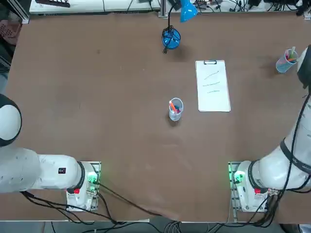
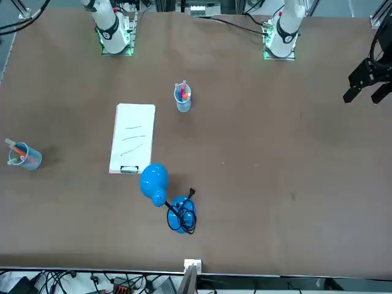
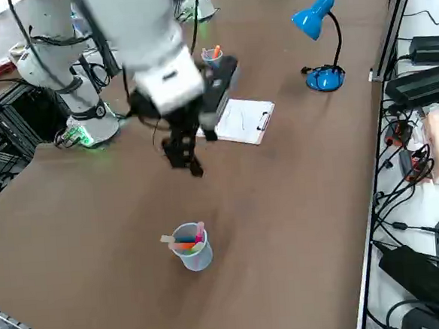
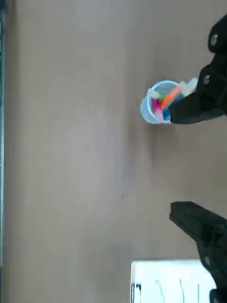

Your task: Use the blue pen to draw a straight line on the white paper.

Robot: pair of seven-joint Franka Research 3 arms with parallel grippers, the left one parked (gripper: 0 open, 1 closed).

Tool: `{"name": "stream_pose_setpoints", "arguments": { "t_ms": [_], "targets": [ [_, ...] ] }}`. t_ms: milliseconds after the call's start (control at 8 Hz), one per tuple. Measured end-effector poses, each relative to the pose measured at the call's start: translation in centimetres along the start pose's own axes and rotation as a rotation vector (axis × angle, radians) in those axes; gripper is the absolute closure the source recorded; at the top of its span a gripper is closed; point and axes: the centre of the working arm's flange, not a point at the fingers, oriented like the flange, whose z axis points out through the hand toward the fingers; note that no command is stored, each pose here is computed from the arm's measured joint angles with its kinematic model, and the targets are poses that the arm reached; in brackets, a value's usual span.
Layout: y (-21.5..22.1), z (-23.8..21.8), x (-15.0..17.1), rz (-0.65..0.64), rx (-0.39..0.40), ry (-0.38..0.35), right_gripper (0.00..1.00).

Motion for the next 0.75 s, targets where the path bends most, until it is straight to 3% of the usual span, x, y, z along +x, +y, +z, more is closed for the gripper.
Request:
{"name": "stream_pose_setpoints", "arguments": {
  "t_ms": [250, 750],
  "targets": [
    [-7.0, -4.7, 0.9, -0.017, -0.052, 0.003, 0.0],
    [-13.0, -8.8, -0.4, 0.048, -0.02, -0.032, 0.0]
  ]
}}
